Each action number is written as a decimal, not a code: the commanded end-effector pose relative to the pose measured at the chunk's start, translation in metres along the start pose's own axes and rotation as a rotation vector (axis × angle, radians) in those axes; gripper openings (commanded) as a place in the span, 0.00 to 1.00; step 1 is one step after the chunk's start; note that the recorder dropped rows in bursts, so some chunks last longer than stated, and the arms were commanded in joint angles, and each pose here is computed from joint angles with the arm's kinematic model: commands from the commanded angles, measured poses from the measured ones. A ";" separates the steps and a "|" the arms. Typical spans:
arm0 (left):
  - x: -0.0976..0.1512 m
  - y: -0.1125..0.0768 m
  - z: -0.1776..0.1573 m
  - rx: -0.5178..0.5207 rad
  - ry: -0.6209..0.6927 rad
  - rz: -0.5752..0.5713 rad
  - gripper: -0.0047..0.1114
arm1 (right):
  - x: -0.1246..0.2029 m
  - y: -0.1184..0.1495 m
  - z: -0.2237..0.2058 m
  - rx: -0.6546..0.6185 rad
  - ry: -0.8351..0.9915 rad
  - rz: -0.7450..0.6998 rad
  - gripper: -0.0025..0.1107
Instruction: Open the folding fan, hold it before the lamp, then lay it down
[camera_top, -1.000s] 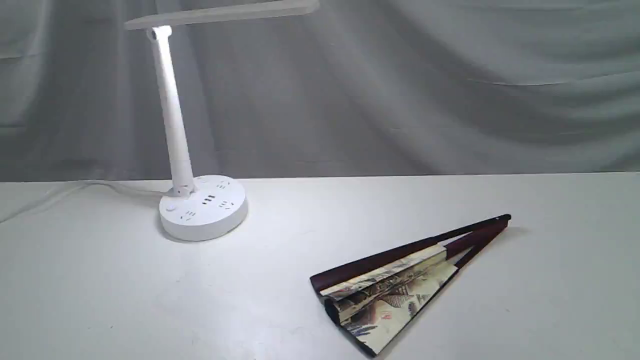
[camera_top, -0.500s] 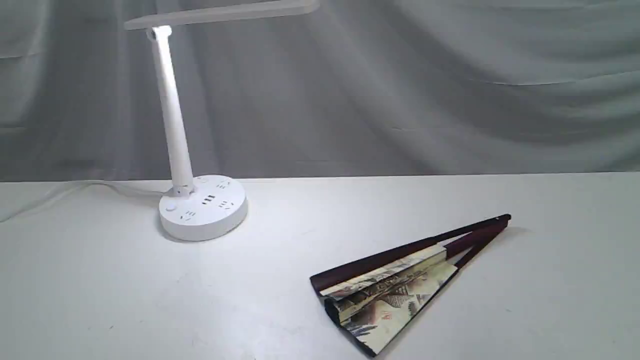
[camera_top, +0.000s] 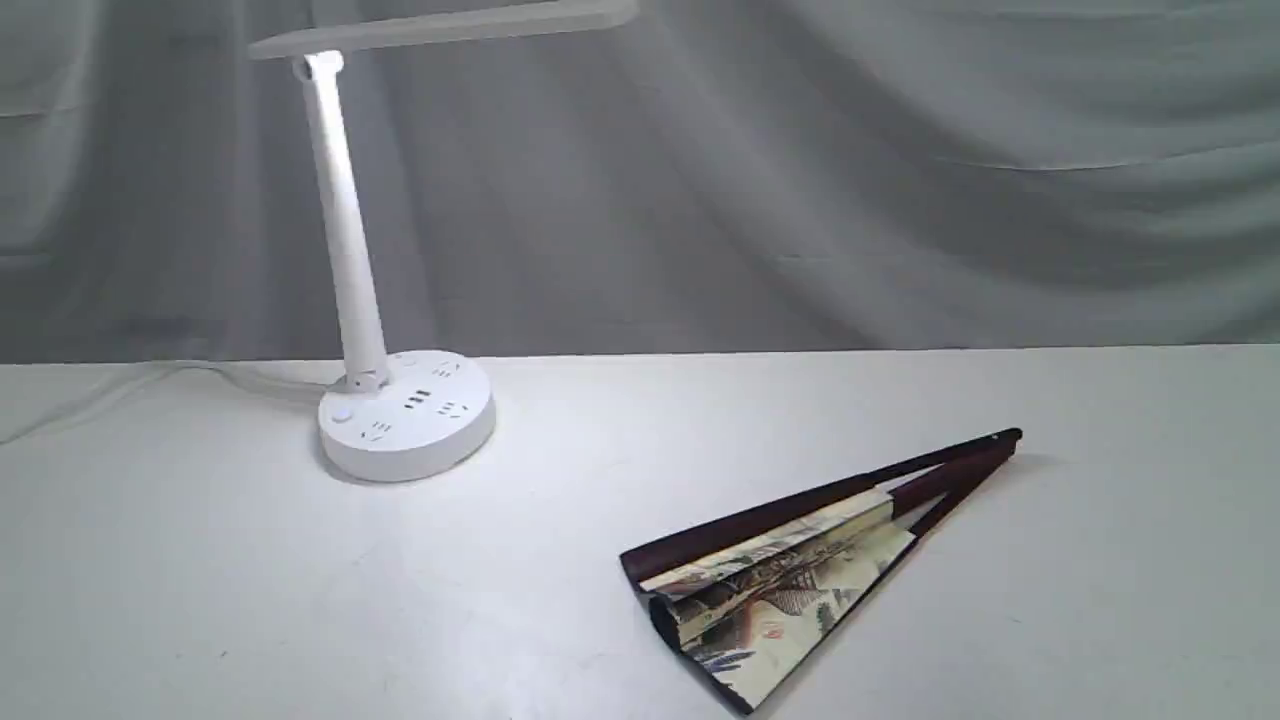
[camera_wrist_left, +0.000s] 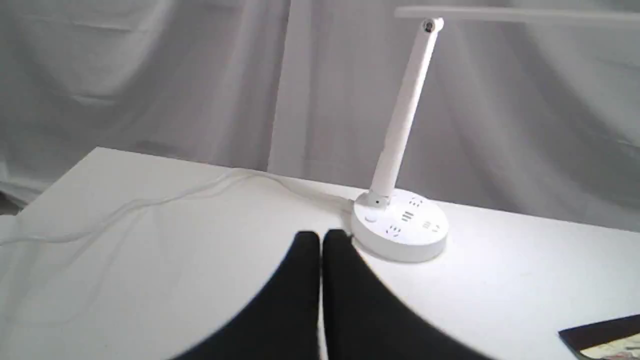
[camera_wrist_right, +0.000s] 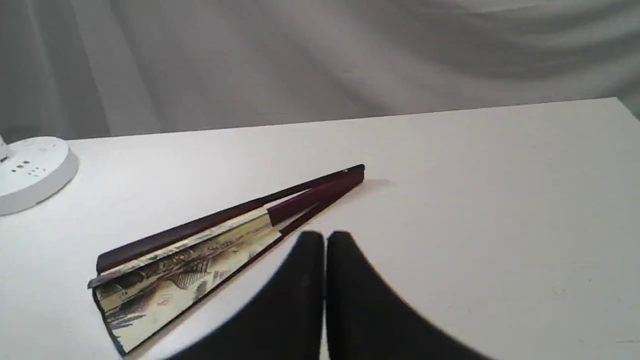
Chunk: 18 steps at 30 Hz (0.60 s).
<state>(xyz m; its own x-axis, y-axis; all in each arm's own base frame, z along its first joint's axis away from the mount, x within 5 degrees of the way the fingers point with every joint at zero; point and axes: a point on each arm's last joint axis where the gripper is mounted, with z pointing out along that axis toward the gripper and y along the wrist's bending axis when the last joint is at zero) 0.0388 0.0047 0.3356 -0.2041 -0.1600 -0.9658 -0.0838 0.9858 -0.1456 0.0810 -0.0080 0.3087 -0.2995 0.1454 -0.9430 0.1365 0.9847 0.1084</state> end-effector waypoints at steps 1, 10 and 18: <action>-0.012 -0.002 0.017 -0.023 0.117 0.005 0.04 | -0.015 0.001 0.012 0.001 0.044 -0.025 0.10; -0.020 -0.007 0.074 -0.040 0.330 0.086 0.06 | -0.042 0.002 0.057 0.010 0.203 -0.030 0.31; -0.001 -0.014 0.124 0.014 0.529 0.099 0.24 | -0.032 -0.001 0.100 0.022 0.361 -0.025 0.32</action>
<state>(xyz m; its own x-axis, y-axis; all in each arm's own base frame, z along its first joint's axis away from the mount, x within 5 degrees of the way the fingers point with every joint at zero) 0.1503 0.0000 0.3152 -0.6638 -0.0605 -0.7455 -0.0402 0.9982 -0.0452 0.1799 -0.0228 0.3090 -0.6093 0.1555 -0.7775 0.1489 0.9856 0.0804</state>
